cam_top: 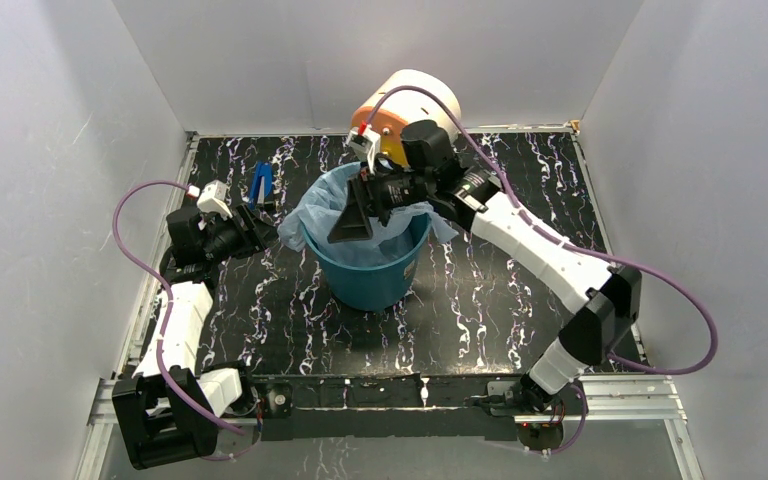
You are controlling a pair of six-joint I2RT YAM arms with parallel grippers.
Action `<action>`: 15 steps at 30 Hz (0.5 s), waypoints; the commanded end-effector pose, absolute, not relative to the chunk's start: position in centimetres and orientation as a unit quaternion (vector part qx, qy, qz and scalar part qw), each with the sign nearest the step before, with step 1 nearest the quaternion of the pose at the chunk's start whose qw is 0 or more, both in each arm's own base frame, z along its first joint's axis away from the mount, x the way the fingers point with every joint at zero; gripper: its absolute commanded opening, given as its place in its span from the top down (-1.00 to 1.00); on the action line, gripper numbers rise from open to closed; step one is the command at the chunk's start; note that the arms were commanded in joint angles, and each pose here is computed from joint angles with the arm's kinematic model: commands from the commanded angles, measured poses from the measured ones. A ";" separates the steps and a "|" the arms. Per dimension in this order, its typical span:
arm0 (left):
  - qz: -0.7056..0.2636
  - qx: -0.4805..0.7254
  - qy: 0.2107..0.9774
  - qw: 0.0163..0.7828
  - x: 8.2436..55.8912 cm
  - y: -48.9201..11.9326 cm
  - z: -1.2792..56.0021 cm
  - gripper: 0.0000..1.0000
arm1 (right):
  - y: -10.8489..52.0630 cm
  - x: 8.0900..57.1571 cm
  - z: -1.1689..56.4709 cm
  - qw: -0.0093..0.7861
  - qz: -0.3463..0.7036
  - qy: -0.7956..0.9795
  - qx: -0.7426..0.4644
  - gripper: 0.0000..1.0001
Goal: Put the trash bags into the trash bin
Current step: Place the trash bag in the trash bin.
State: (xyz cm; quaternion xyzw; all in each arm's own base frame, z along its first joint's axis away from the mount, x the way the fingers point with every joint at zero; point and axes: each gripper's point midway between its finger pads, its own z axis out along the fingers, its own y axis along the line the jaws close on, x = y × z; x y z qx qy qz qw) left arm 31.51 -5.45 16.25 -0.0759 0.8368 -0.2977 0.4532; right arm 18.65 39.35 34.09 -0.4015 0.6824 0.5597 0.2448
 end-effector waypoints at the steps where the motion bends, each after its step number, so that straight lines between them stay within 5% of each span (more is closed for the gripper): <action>1: -0.289 -0.067 0.832 0.468 31.6 -5.2 17.2 -0.13 | 41.5 22.6 34.9 0.276 0.548 0.715 -0.334 -0.81; 15: -0.288 -0.069 0.833 0.468 31.6 -5.1 17.1 -0.14 | 42.7 22.2 36.8 0.265 0.591 0.690 -0.323 -0.37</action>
